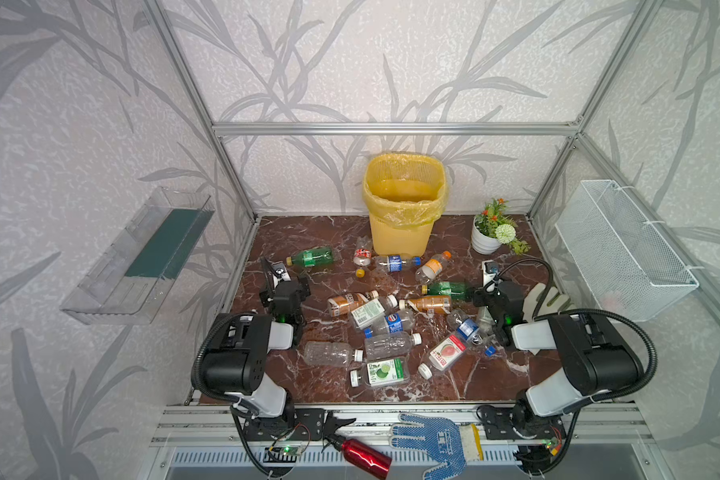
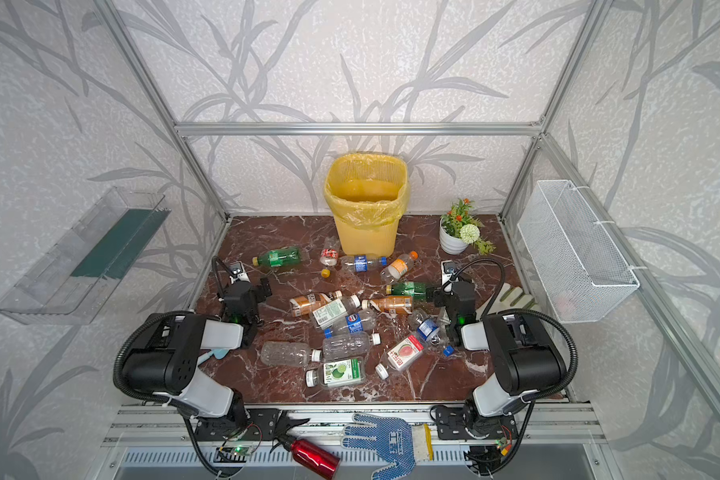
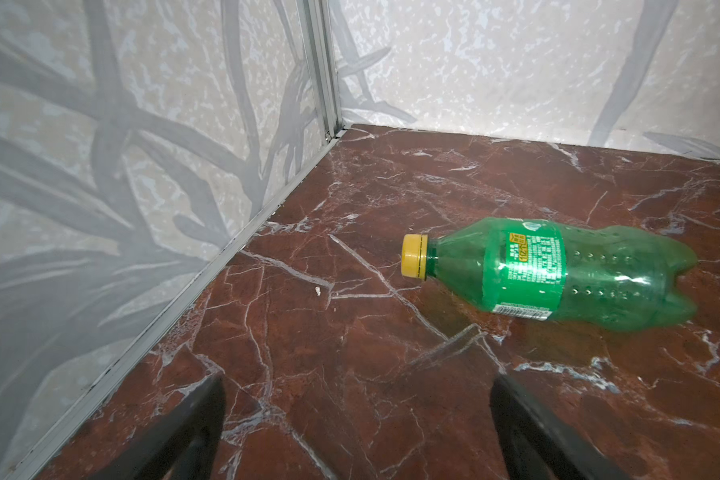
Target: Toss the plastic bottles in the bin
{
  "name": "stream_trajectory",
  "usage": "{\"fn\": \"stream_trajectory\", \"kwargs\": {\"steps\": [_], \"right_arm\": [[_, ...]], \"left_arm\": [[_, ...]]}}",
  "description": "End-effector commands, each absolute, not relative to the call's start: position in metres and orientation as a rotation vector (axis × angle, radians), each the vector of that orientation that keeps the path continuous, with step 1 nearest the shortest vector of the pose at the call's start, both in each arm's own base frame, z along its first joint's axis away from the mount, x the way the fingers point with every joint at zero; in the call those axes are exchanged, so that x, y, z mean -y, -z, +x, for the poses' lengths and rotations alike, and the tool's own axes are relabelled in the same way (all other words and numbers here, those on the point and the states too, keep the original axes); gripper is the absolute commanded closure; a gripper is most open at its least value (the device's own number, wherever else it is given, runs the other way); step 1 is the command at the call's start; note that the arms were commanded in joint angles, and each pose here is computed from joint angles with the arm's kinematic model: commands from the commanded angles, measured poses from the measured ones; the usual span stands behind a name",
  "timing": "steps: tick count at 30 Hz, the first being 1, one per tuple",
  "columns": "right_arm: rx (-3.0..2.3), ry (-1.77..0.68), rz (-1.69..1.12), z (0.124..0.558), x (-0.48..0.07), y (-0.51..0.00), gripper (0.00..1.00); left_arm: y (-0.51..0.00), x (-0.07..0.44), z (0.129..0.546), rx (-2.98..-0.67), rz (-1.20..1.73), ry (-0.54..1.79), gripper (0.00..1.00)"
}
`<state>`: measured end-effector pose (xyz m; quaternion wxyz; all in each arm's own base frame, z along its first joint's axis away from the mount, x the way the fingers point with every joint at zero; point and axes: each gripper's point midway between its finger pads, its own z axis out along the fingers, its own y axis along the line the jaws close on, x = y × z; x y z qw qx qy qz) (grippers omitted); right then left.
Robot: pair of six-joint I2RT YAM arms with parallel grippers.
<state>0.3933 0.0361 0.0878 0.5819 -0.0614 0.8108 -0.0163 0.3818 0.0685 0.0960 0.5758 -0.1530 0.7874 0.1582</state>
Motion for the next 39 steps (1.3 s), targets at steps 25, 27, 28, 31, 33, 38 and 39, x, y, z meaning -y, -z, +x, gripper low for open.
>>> {"fn": "stream_trajectory", "kwargs": {"steps": [25, 27, 28, 31, 33, 38, 39], "right_arm": [[-1.877, 0.040, -0.138, 0.398, -0.035, -0.093, 0.01], [-1.871, 0.039, -0.132, 0.398, -0.035, -0.097, 0.02], [-1.872, 0.044, -0.126, 0.397, -0.034, -0.103, 0.03], [-1.979, 0.061, -0.029, 0.390, -0.021, -0.121, 0.04], [-2.032, 0.038, 0.004, 0.384, -0.019, -0.133, 0.04], [-2.058, -0.040, 0.121, 0.370, -0.018, -0.147, 0.04], [-2.061, -0.055, 0.140, 0.368, -0.018, -0.149, 0.05]], "left_arm": [[-0.103, -0.069, 0.381, -1.811, -0.377, -0.365, 0.01], [-0.108, -0.068, 0.381, -1.804, -0.370, -0.350, 0.01], [-0.113, -0.064, 0.381, -1.813, -0.346, -0.335, 0.01], [-0.140, -0.073, 0.378, -1.844, -0.403, -0.389, 0.01], [-0.168, -0.084, 0.377, -1.829, -0.505, -0.401, 0.01], [-0.212, -0.088, 0.392, -1.822, -0.648, -0.295, 0.01], [-0.213, -0.086, 0.399, -1.849, -0.682, -0.255, 0.01]]}}
